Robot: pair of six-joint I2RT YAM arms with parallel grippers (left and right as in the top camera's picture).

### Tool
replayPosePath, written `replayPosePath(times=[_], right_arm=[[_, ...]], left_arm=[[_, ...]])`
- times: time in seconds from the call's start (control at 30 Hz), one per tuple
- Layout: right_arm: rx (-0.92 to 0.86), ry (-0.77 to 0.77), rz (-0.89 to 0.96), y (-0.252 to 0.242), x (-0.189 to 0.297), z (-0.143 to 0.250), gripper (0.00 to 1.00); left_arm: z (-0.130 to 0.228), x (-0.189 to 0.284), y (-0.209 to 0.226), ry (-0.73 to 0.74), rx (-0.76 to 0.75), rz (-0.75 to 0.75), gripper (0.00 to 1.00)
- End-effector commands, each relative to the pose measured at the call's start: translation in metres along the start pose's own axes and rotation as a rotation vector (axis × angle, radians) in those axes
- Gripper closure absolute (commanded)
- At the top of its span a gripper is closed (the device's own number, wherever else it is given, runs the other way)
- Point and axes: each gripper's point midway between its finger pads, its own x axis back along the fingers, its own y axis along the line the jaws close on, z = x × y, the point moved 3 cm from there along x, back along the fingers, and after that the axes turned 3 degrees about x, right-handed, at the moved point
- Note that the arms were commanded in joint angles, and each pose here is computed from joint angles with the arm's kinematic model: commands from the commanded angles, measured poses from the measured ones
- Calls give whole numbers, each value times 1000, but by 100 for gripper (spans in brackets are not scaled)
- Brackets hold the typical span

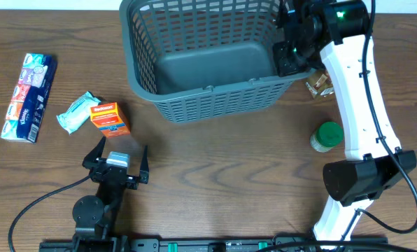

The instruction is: Pack container

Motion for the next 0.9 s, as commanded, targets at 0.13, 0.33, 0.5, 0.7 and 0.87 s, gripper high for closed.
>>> replayPosePath(times=[0.13, 0.33, 0.5, 0.7, 0.87], right_arm=[[-39, 70, 2, 6, 1, 13, 99], [-72, 119, -18, 12, 2, 24, 99], [-87, 103, -18, 13, 3, 21, 99], [-109, -153, -11, 10, 63, -13, 99], [-131, -420, 69, -17, 142, -23, 78]], left_arm=[[14, -1, -2, 41, -8, 12, 1], [14, -1, -2, 41, -8, 12, 2], [14, -1, -2, 41, -8, 12, 1], [14, -1, -2, 41, -8, 12, 2], [14, -1, -2, 41, -8, 12, 1]])
